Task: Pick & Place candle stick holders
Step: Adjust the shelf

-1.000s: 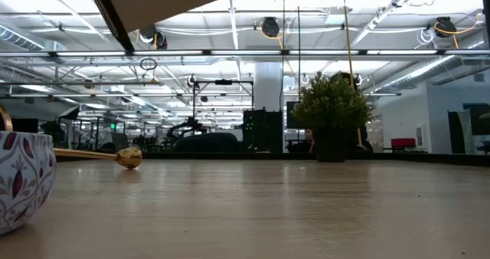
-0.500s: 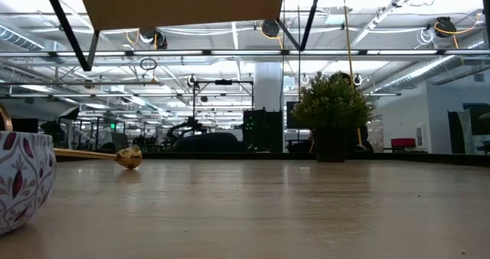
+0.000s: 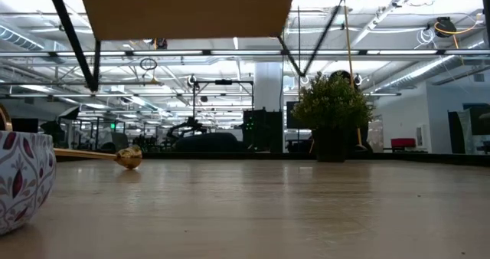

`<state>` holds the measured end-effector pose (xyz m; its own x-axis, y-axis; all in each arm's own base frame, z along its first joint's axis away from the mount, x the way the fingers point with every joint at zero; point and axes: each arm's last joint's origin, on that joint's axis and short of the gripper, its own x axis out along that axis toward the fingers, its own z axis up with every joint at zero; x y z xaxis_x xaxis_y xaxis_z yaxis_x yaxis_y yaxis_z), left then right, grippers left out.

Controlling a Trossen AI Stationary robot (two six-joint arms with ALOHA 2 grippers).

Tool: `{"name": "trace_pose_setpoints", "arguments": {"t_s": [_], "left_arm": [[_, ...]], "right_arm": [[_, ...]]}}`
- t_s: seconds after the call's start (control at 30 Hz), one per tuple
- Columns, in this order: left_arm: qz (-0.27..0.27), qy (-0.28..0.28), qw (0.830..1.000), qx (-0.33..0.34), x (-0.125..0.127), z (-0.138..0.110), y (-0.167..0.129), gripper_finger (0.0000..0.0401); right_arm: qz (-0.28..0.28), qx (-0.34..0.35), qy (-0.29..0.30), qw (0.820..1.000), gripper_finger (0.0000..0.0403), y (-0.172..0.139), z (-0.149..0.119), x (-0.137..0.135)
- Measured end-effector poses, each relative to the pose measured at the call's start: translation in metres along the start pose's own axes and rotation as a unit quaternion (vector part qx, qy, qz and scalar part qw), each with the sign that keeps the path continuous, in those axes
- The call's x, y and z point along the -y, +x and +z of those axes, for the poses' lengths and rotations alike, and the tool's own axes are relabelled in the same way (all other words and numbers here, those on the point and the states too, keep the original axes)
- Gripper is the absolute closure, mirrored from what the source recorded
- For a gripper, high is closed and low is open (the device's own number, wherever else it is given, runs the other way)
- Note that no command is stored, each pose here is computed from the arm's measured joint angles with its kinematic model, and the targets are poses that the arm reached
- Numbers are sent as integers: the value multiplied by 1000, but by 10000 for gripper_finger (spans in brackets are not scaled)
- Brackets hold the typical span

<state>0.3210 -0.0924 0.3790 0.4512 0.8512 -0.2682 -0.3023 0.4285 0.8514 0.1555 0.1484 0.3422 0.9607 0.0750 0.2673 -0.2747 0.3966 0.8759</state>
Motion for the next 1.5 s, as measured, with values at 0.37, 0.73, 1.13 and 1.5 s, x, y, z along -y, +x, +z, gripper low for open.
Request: {"name": "trace_pose_setpoints", "arguments": {"t_s": [0.37,0.73,1.13,1.5], "left_arm": [[-18,59,998,3,40,10,0,355],[-53,52,992,98,64,52,-6,355],[-79,104,987,95,133,65,33,355],[-38,79,994,68,133,66,51,355]], "right_arm": [[0,-4,-1,1000,204,1,-2,1],[107,60,-30,992,204,-8,14,-24],[186,114,-102,970,206,-22,24,-42],[180,96,-96,974,206,-20,19,-40]]}}
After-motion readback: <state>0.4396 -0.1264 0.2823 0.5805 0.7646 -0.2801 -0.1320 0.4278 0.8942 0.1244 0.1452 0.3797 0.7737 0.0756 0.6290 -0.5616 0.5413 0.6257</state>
